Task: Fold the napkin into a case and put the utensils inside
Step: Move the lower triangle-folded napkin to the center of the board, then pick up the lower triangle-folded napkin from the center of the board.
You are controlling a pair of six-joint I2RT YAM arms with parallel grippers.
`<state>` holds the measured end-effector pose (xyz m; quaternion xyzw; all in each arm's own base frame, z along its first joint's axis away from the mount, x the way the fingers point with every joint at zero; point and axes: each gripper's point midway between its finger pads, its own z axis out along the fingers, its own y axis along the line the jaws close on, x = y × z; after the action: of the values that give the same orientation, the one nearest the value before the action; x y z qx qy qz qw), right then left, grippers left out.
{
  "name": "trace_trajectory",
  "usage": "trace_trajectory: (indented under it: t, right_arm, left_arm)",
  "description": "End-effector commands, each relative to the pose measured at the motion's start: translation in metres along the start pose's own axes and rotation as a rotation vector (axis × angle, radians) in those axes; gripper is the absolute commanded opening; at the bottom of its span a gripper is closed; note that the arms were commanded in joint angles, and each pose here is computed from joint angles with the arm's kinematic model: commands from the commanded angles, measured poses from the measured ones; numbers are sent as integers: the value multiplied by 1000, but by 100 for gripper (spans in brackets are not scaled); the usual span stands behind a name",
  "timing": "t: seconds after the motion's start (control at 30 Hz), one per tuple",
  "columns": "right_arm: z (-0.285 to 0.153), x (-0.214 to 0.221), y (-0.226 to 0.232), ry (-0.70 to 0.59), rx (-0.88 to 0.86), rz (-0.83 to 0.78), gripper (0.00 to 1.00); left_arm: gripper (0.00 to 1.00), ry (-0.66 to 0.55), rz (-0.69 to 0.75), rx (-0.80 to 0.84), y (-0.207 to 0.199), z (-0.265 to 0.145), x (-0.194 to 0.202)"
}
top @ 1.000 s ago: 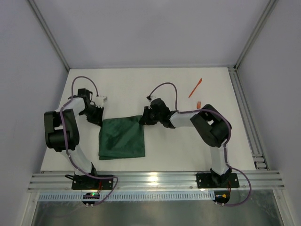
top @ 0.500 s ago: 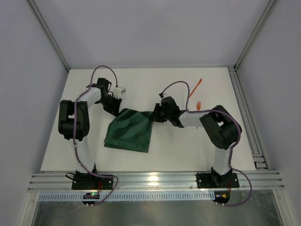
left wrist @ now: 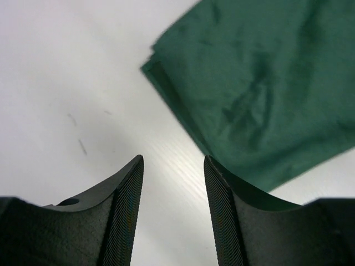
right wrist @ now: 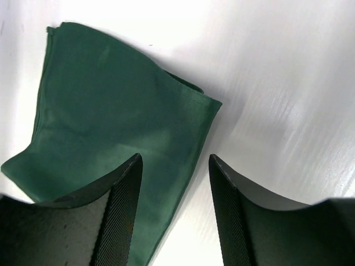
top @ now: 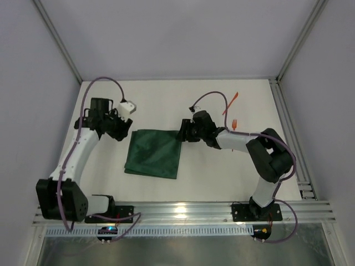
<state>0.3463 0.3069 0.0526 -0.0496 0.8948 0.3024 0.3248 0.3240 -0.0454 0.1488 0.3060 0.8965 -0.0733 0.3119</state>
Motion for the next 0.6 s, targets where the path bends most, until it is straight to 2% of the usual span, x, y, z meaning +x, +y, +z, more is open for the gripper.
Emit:
trace_trajectory:
  t: [0.0,0.1,0.2,0.3,0.33,0.47,0.57]
  right_arm:
    - [-28,-14,19,-31,-59,-77,57]
    - [-42,-8,28,-12,-114,-103,57]
    - [-52,3,30,14,-145,-120,57]
    - [-60,9,32,25,-162,-128,57]
    - [-63,10,32,23,-165,-132,57]
    - [-66,16,32,36,-172,-142,57]
    - [-70,19,32,39,-177,-147,57]
  left_arm:
    - [51,55,291,102,-57,0,29]
    - [54,119,514,183,-100,6,64]
    - [56,183,684,222,-124,11,93]
    - [60,243,815,243,-140,18,114]
    - [67,239,879,256,-150,21,115]
    - [68,228,963,206,-160,33,113]
    - [69,233,974,202,-164,41,115]
